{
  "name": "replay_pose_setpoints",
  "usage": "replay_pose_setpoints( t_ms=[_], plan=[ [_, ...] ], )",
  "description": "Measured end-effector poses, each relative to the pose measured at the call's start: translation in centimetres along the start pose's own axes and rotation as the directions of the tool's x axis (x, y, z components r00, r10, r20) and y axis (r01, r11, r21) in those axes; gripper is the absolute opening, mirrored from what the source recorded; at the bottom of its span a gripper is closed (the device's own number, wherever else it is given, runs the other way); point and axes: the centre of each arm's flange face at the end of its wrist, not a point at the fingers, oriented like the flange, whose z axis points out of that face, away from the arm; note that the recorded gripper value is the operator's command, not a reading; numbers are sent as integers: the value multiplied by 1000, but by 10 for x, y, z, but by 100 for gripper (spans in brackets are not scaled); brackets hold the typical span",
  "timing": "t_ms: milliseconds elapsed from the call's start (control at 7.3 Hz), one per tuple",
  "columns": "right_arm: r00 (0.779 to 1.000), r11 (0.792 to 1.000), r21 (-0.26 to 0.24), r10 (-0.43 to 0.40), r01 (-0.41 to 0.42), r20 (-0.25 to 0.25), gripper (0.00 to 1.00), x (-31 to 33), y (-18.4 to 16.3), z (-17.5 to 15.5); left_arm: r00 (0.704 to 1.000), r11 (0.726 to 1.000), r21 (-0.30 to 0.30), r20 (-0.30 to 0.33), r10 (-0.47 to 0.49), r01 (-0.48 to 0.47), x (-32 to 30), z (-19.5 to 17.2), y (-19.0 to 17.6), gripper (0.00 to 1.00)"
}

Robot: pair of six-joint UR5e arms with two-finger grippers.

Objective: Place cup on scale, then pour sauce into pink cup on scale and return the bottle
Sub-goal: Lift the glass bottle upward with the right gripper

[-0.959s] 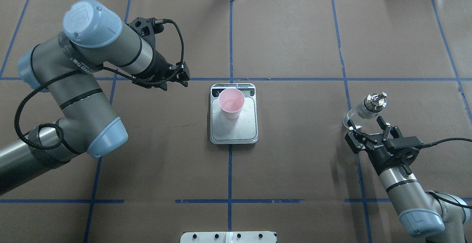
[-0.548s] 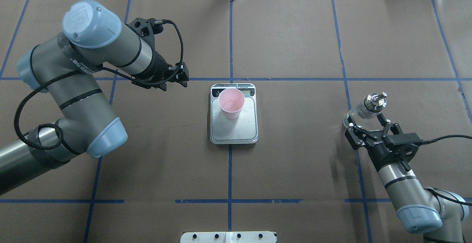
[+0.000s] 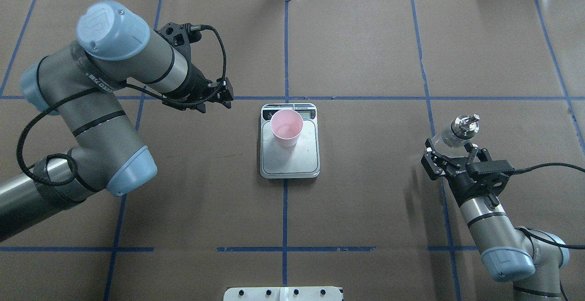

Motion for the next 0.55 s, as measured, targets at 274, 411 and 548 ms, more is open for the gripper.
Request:
replay_pose_setpoints(
  t_ms=[274, 411, 548],
  plan=[
    [1000, 1000, -4, -6, 6, -8, 100, 4, 2, 5, 1000, 1000, 0, 0, 0, 0, 0, 0, 0, 66],
    [1000, 1000, -4, -9, 9, -11, 97, 5, 3, 7, 1000, 1000, 0, 0, 0, 0, 0, 0, 0, 66],
    [1000, 1000, -4, -10, 10, -13, 80, 6, 3, 8, 1000, 1000, 0, 0, 0, 0, 0, 0, 0, 66]
  ],
)
